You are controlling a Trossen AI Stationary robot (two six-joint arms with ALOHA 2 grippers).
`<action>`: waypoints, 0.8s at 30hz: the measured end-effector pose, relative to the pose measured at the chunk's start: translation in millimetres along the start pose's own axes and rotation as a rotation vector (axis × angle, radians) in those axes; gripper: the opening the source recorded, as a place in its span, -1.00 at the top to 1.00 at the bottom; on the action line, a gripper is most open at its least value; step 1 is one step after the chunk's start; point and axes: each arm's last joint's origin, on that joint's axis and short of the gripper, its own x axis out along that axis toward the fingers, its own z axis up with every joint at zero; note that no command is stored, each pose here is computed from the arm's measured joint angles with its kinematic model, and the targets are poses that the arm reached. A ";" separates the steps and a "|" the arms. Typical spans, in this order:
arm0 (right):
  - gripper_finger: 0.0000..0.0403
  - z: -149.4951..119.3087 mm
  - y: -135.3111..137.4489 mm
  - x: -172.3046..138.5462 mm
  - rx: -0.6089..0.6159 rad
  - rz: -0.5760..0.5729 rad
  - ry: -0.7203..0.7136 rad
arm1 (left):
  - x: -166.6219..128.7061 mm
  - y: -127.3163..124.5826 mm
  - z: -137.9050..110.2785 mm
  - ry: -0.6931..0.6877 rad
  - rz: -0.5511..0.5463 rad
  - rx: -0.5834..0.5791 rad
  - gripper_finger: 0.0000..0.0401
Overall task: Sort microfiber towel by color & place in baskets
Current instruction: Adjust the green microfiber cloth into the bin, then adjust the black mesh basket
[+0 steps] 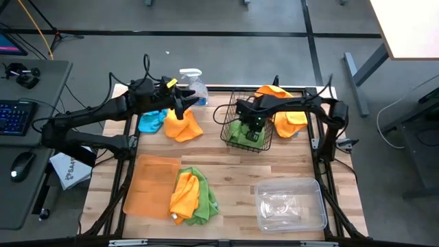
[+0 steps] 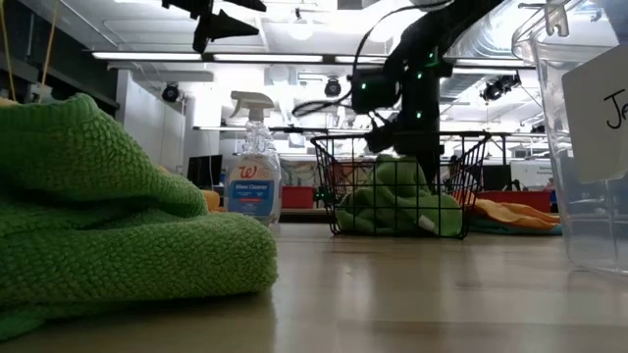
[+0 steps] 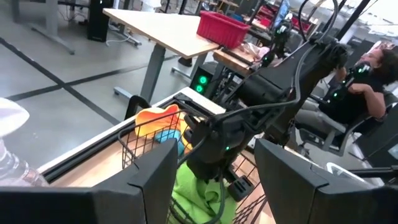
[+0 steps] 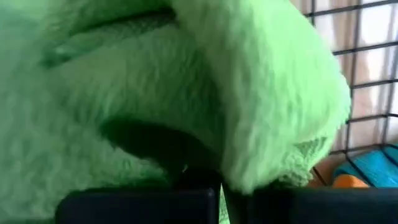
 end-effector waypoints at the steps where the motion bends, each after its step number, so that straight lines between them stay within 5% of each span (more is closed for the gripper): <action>1: 1.00 0.6 0.1 2.8 0.000 0.000 0.008 | 0.0 0.2 -0.4 0.005 0.002 0.000 0.00; 7: 1.00 -5.1 -0.3 -2.0 -0.003 -0.002 0.043 | 0.0 0.3 -0.7 0.007 0.003 0.000 0.00; 17: 0.86 -27.3 -6.9 -65.2 0.020 -0.095 -0.131 | 0.0 1.4 -0.2 -0.008 0.042 0.018 0.00; 24: 0.57 -53.4 -32.0 -111.0 0.212 -0.286 -0.285 | -0.1 2.0 0.2 -0.016 0.062 0.018 0.00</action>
